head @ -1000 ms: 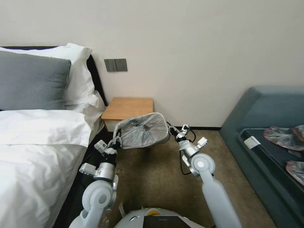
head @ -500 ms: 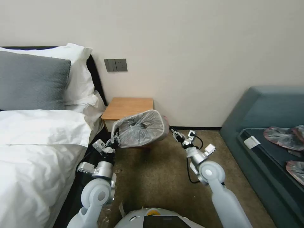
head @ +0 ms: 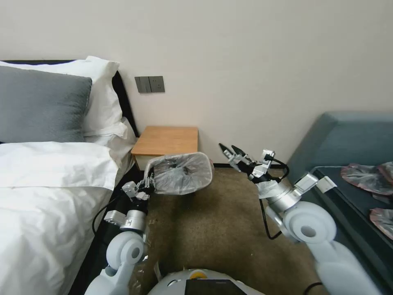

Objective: Pick up the garbage bag from the table and place it over the trash can.

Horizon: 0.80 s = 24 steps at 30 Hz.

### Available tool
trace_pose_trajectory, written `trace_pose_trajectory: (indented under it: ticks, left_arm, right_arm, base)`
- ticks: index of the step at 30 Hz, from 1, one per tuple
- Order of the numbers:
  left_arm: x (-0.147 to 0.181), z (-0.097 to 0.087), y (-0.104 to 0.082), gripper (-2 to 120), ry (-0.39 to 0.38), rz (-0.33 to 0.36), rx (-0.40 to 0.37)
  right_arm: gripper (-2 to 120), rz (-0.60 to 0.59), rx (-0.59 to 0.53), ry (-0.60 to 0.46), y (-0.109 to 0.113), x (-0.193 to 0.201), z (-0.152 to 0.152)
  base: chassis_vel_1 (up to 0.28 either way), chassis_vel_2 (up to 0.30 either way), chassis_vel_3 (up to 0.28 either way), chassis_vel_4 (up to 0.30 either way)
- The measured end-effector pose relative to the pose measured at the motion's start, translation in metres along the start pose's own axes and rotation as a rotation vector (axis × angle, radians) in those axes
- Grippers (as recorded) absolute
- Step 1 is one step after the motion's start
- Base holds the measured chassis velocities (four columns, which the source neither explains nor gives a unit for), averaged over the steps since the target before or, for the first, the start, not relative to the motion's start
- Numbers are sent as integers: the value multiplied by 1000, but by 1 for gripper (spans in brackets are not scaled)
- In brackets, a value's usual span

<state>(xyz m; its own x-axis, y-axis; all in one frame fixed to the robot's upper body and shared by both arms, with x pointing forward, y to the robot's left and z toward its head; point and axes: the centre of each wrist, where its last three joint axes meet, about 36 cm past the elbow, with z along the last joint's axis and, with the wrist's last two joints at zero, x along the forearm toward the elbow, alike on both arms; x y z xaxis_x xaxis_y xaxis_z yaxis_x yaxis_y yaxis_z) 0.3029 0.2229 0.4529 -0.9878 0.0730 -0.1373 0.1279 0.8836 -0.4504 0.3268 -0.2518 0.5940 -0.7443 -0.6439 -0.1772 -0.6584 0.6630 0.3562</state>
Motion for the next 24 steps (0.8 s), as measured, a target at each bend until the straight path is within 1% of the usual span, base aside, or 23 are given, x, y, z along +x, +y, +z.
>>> trace_pose_trajectory:
  ticks: [1,2,3,5,6,8,9,10,12,13,14,15,16,17,19,20,23,24]
  left_arm:
    - [0,1,1,9,2,7,-30]
    - [0,1,1,9,2,7,-30]
    - [0,3,1,9,4,13,-53]
    - [1,6,1,9,13,18,-91]
    - [1,6,1,9,13,18,-91]
    - [2,10,1,9,21,32,-137]
    - [2,11,1,9,23,40,-151]
    - [2,11,1,9,23,40,-151]
    - [2,14,0,9,27,55,-176]
    - [3,15,-1,9,31,61,-187]
    - [3,16,-1,9,33,64,-195]
    - [3,16,-1,9,33,64,-195]
    - [3,17,-1,9,36,67,-203]
    - [2,19,-1,9,39,72,-216]
    - [2,20,-1,9,41,79,-232]
    - [2,20,-1,9,41,79,-232]
    - [1,21,-1,9,43,86,-253]
    - [1,21,-1,9,43,86,-253]
  right_arm:
    - [100,-30,69,34,1,-2,-4]
    - [100,-30,69,34,1,-2,-4]
    - [100,-64,135,77,1,-4,-9]
    - [100,-117,213,136,5,-11,-13]
    - [100,-117,213,136,5,-11,-13]
    - [100,-182,287,210,13,-20,-10]
    - [98,-211,318,235,16,-24,-9]
    - [98,-211,318,235,16,-24,-9]
    - [92,-262,377,268,19,-33,-8]
    - [86,-288,411,282,20,-40,-9]
    - [82,-307,427,290,21,-44,-9]
    - [82,-307,427,290,21,-44,-9]
    - [79,-323,440,298,22,-49,-9]
    - [72,-356,461,314,25,-57,-8]
    - [62,-396,499,345,26,-69,1]
    - [62,-396,499,345,26,-69,1]
    - [48,-426,551,387,27,-78,19]
    - [48,-426,551,387,27,-78,19]
  base:
    - [0,0,0,0]
    - [0,0,0,0]
    - [0,0,0,0]
    - [0,0,0,0]
    - [0,0,0,0]
    - [0,0,0,0]
    - [0,0,0,0]
    - [0,0,0,0]
    - [0,0,0,0]
    - [0,0,0,0]
    - [0,0,0,0]
    - [0,0,0,0]
    - [0,0,0,0]
    - [0,0,0,0]
    - [0,0,0,0]
    - [0,0,0,0]
    - [0,0,0,0]
    - [0,0,0,0]
